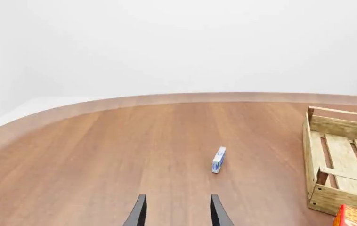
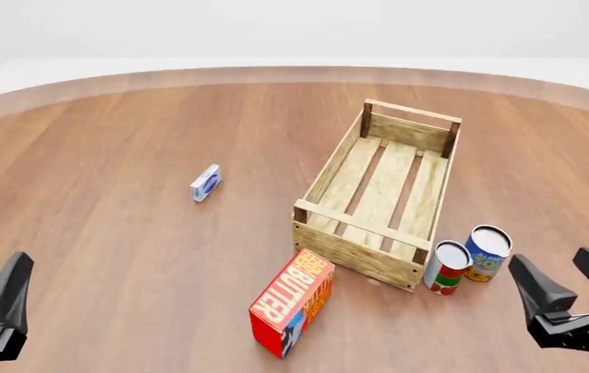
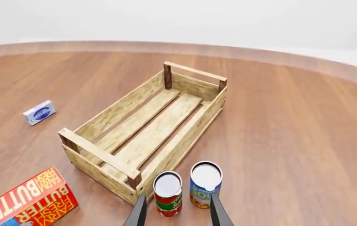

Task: Pick up the tomato sauce, and put it in the wooden tray.

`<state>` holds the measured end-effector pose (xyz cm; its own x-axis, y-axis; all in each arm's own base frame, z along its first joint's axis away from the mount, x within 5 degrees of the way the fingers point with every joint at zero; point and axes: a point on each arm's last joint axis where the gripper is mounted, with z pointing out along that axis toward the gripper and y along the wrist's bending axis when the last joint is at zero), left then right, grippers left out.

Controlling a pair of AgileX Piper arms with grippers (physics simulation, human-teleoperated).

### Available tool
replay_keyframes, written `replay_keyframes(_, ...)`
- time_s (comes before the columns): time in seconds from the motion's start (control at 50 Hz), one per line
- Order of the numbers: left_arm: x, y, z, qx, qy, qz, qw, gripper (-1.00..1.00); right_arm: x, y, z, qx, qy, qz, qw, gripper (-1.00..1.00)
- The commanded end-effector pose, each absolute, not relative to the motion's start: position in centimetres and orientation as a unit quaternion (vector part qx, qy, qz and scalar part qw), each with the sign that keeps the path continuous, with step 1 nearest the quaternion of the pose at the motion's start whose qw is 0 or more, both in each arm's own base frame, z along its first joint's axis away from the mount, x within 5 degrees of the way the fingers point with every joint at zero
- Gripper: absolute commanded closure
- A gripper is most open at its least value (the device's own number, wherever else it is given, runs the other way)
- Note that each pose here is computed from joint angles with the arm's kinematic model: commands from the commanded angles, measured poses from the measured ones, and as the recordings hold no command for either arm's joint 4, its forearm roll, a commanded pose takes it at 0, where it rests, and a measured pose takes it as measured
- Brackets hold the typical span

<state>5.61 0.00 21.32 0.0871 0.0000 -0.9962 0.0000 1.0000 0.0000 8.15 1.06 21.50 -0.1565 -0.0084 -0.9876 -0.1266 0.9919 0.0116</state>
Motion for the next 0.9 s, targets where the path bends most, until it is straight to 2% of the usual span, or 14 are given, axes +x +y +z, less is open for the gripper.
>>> replay_keyframes(0.02, 5.6, 0.0, 21.3, 0.000, 0.676, 0.000, 0.737, -1.00, 8.7, 1.1, 21.8, -0.041, 0.770, 0.049, 0.635, -1.00)
replay_keyframes(0.9, 5.6, 0.0, 21.3, 0.000, 0.676, 0.000, 0.737, -1.00, 12.0, 1.6, 21.6, -0.062, 0.810, 0.034, 0.582, -1.00)
